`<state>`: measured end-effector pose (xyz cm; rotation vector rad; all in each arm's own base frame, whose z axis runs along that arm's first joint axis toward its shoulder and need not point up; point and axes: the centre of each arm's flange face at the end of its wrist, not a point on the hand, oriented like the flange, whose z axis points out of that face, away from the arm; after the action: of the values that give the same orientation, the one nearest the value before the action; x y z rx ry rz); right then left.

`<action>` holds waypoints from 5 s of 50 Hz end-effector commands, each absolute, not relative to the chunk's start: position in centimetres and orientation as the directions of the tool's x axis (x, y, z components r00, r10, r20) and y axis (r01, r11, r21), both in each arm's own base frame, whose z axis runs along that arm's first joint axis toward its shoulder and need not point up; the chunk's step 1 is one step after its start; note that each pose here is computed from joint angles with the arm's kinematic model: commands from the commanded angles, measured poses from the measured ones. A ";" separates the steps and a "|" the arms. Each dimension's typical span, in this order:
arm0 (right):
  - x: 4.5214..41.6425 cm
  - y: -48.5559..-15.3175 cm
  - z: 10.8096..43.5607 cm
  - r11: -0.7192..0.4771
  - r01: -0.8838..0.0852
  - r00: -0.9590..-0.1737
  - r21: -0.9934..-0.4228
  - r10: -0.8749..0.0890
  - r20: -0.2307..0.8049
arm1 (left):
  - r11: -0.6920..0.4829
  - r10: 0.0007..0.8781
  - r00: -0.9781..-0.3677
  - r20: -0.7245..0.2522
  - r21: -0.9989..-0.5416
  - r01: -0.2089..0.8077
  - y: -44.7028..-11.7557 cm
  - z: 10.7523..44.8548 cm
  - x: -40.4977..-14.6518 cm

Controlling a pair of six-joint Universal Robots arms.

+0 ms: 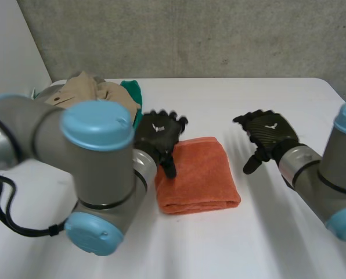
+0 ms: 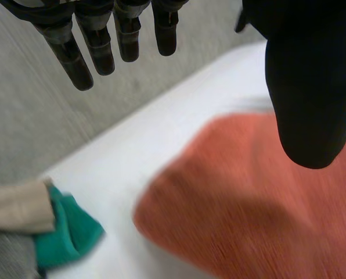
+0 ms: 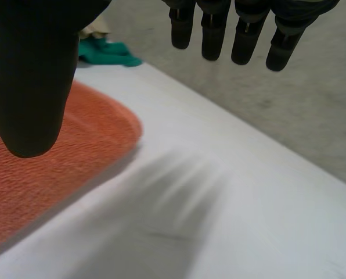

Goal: Fold the laundry.

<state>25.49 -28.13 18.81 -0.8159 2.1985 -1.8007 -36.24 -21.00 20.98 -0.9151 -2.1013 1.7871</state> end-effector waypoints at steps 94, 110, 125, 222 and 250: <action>6.5 -55.3 12.2 -0.028 0.214 -0.966 -0.976 0.139 -0.216 | -0.077 0.781 -0.608 -0.143 -0.988 0.132 -18.6 26.4 -38.4; 3.9 -55.0 11.7 0.078 0.195 -0.977 -0.978 0.103 -0.187 | -0.087 0.813 -0.565 -0.143 -0.988 0.126 -16.4 26.5 -39.3; 1.2 -53.2 18.1 0.031 -0.152 -0.935 -0.988 0.320 0.153 | -0.072 0.820 -0.560 -0.118 -0.992 0.105 -15.9 26.8 -39.3; 17.7 -26.6 22.4 -0.051 -0.337 -0.816 -0.940 -0.482 0.319 | -0.105 0.576 -0.817 0.030 -0.988 -0.110 -30.3 29.5 -30.9; 31.1 -20.2 13.6 -0.292 -0.541 -0.406 -0.789 -0.731 0.549 | -0.160 0.574 -0.719 -0.391 -0.915 0.370 -42.8 14.3 -28.9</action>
<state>31.08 -19.51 14.09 -1.6347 1.7286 -1.7213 -28.16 -41.65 15.24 -1.0720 -1.9522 1.9921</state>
